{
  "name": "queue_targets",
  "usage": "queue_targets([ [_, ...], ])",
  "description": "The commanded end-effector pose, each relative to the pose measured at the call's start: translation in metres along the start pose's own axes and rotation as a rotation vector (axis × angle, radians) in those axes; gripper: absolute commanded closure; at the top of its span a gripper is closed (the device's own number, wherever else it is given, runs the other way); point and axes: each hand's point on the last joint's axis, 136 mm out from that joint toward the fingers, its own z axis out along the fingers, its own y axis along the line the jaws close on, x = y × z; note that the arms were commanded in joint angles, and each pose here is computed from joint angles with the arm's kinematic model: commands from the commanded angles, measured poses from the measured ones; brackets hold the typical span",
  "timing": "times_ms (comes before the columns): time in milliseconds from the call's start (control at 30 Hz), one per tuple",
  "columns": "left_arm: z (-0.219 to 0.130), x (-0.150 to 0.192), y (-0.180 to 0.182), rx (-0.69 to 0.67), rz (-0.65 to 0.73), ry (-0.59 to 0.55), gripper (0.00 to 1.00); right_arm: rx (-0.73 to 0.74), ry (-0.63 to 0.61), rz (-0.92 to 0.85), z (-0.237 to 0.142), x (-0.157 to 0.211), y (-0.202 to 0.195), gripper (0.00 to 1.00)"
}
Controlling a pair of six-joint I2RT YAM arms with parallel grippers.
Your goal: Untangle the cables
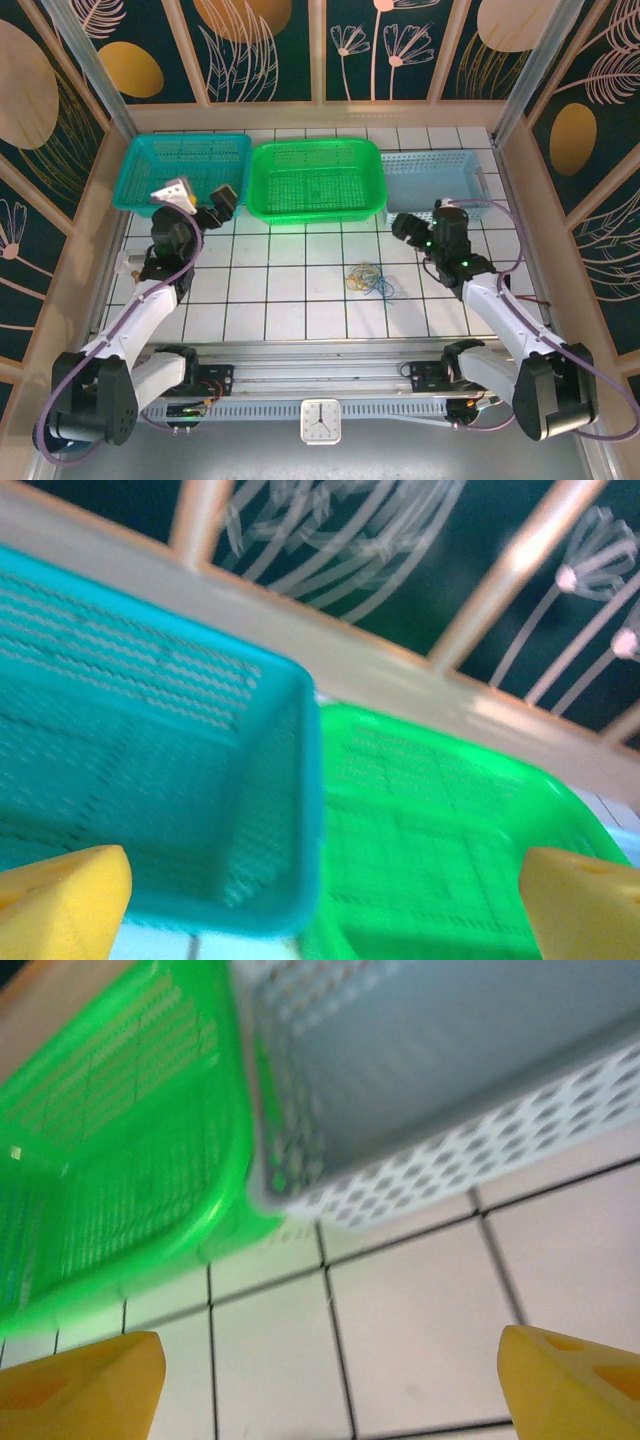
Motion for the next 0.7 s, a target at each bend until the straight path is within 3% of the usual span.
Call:
queue_targets([
  [0, 0.001, 0.049, -0.017, 0.025, -0.087, 0.139, 0.01, -0.004, 0.149, 0.024, 0.004, 0.042, 0.008, 0.14],
  [267, 0.005, 0.118, -0.067, 0.074, -0.08, 0.31, 0.01, 0.05, 0.315, -0.017, 0.01, 0.104, 0.02, 0.17],
  [467, 0.006, 0.129, -0.065, 0.061, -0.091, 0.324, 0.01, 0.067, 0.377, 0.008, 0.018, 0.133, 0.022, 0.17],
  [667, 0.003, 0.123, -0.063, 0.054, -0.093, 0.296, 0.01, -0.039, 0.409, 0.037, 0.039, 0.139, 0.058, 0.17],
])
